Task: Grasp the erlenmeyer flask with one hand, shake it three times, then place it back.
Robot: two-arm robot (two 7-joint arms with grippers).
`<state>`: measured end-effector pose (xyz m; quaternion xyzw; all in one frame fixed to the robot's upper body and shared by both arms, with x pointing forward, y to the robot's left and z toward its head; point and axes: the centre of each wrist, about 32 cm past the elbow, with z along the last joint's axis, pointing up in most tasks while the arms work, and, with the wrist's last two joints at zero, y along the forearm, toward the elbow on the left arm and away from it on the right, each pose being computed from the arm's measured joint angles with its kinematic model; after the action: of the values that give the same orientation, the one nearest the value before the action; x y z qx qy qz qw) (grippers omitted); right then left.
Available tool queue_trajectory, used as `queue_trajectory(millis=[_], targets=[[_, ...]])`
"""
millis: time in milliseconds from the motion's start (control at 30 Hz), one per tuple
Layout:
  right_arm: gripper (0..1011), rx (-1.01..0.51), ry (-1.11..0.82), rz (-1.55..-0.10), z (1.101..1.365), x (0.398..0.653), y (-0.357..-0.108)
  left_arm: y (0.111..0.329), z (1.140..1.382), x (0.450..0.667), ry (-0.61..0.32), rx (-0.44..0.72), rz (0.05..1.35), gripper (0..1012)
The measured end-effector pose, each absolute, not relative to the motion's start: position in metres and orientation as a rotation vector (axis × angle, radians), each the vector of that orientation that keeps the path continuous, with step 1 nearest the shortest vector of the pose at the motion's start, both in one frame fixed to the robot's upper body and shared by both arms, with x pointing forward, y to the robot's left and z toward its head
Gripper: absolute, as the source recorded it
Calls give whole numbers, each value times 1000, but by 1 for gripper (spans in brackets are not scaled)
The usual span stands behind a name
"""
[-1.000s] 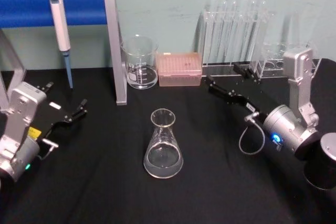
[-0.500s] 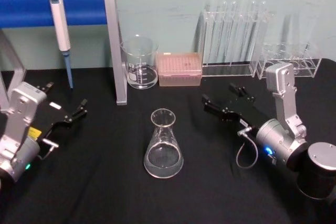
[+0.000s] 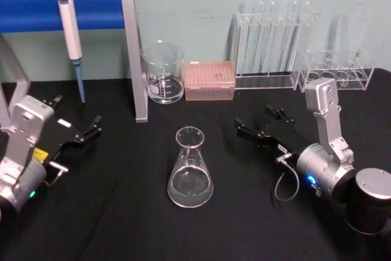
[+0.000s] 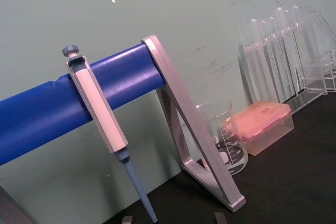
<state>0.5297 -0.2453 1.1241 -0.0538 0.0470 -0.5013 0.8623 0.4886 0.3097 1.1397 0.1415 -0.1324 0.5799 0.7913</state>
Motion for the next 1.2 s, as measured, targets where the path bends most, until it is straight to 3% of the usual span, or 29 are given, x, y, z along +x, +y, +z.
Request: queue_trajectory(millis=[1200], targets=[[1000, -109, 90, -1052, 1125, 530, -245, 310, 1140, 489, -285, 304, 1248, 1001]])
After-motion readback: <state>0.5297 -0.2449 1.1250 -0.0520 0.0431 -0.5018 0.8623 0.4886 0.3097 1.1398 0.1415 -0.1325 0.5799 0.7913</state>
